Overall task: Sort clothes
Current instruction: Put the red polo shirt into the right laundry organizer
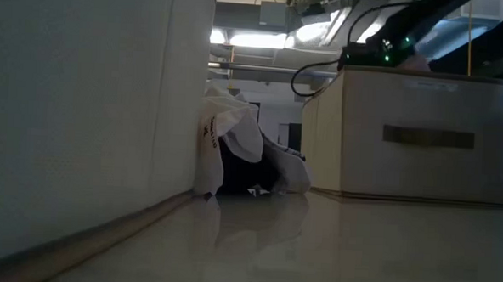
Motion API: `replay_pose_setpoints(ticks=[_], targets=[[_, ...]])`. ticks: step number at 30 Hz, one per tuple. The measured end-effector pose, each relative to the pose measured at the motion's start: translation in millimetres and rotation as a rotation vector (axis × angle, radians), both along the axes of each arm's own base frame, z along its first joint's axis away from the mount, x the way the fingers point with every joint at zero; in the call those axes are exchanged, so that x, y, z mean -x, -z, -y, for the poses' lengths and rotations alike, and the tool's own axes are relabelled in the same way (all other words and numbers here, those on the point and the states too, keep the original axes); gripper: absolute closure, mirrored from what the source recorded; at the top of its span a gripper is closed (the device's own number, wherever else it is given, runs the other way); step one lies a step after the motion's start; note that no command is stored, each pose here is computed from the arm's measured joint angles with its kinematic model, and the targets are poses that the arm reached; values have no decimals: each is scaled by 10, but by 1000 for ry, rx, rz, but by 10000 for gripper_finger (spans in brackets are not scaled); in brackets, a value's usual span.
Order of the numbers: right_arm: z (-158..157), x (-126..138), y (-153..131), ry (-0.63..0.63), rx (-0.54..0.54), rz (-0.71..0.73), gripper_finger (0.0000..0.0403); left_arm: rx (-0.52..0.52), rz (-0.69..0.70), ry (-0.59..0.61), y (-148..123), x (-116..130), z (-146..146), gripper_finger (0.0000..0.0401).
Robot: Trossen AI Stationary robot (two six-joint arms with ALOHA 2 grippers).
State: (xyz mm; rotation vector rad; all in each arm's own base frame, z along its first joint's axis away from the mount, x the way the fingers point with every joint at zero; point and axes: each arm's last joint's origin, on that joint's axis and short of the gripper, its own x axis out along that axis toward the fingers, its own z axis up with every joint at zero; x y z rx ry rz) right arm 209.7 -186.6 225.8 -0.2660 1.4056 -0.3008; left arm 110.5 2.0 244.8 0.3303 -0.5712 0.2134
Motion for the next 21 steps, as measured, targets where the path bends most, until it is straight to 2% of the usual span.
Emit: replay_pose_setpoints(ticks=[4,10,17,21], targets=[[-5,12,92,38,17,14,377,-1,0,0,0,0,0,370],[8,3,74,43,36,13,368,-10,-1,-6,0,0,0,370],[7,17,65,54,53,-12,286,-10,-2,-6,1,-1,0,370],[8,37,-125,50,90,-83,243,-10,-2,-6,1,-1,0,370]])
